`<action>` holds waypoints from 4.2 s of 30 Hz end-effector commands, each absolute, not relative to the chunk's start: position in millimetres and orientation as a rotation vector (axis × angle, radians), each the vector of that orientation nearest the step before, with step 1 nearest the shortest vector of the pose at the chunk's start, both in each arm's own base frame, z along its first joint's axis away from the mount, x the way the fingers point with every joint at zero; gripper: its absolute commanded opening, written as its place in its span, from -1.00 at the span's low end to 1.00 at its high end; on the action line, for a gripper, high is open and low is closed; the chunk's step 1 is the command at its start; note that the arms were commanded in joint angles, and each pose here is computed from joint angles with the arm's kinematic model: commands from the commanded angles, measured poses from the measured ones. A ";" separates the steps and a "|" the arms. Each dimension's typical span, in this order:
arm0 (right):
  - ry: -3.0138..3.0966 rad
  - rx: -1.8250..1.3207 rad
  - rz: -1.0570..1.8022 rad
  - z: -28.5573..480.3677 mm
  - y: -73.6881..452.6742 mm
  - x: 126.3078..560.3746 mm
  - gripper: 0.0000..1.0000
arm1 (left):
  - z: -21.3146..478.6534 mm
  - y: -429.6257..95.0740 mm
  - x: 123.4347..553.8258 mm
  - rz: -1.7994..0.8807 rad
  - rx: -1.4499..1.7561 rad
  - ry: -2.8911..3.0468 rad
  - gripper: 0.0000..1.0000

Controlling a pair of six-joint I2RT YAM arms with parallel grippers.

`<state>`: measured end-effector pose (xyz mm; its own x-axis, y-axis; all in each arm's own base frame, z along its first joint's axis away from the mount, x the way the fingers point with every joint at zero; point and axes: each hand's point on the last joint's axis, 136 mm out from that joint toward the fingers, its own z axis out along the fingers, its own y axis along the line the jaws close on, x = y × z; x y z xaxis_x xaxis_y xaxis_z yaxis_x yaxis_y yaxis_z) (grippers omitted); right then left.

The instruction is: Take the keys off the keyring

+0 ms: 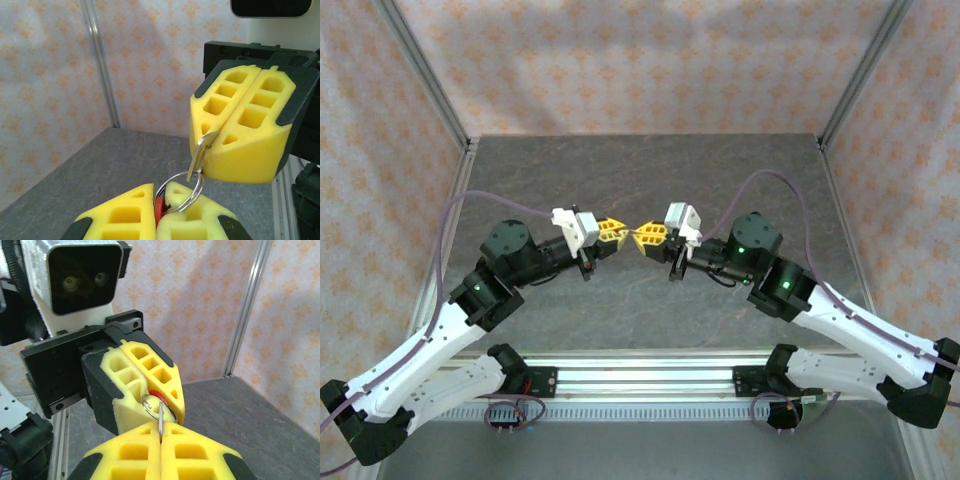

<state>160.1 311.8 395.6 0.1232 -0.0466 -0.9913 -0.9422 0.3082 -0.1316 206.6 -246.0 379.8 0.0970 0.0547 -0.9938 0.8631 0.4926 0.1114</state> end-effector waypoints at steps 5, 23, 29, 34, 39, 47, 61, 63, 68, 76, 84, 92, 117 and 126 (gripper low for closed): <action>1.175 -1.269 0.959 392.4 304.1 113.1 -1.00 | 412.9 -222.4 234.0 -0.657 0.702 1.345 -1.00; 1.123 -1.499 0.967 380.7 319.0 85.2 -1.00 | 405.7 -225.7 246.7 -0.692 0.710 1.413 -1.00; 1.123 -1.524 0.957 375.4 333.9 87.2 -1.00 | 401.5 -227.3 247.3 -0.699 0.717 1.429 -1.00; 1.088 -1.511 0.972 382.1 338.9 85.9 -1.00 | 398.9 -228.0 247.6 -0.703 0.721 1.439 -1.00; 1.057 -1.500 0.999 389.1 336.0 80.2 -1.00 | 400.4 -226.9 247.8 -0.731 0.709 1.441 -1.00; 1.078 -1.503 0.975 386.1 319.9 74.7 -1.00 | 403.2 -214.4 258.8 -0.800 0.631 1.458 -1.00; 1.063 -1.614 1.032 378.9 328.2 63.9 -1.00 | 394.0 -223.0 273.2 -0.818 0.642 1.570 -1.00; 1.055 -1.631 1.039 378.5 331.2 62.5 -1.00 | 392.3 -224.9 274.4 -0.828 0.647 1.581 -1.00; 1.036 -1.671 1.064 376.8 340.2 58.3 -1.00 | 388.1 -227.8 278.7 -0.859 0.645 1.606 -1.00; 1.045 -1.655 1.029 371.9 358.7 70.9 -1.00 | 383.9 -234.5 279.5 -0.895 0.682 1.614 -1.00; 1.016 -1.675 1.048 370.6 372.6 72.2 -1.00 | 378.3 -242.2 275.3 -0.943 0.733 1.618 -1.00; 1.064 -1.591 1.046 372.0 389.3 88.9 -1.00 | 377.1 -242.2 276.4 -0.934 0.732 1.609 -1.00; 1.155 -1.596 1.183 348.1 405.7 82.9 -1.00 | 378.7 -237.3 274.6 -0.913 0.686 1.563 -1.00; 1.194 -1.677 1.340 335.6 420.3 70.0 -1.00 | 372.6 -243.4 269.8 -0.918 0.733 1.570 -1.00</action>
<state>211.0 375.5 373.5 0.1437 -0.2821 -0.9486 -0.9199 0.3154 -0.2331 262.1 -221.0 341.3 -0.3260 0.0358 -0.9447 0.7882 0.5621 -0.2507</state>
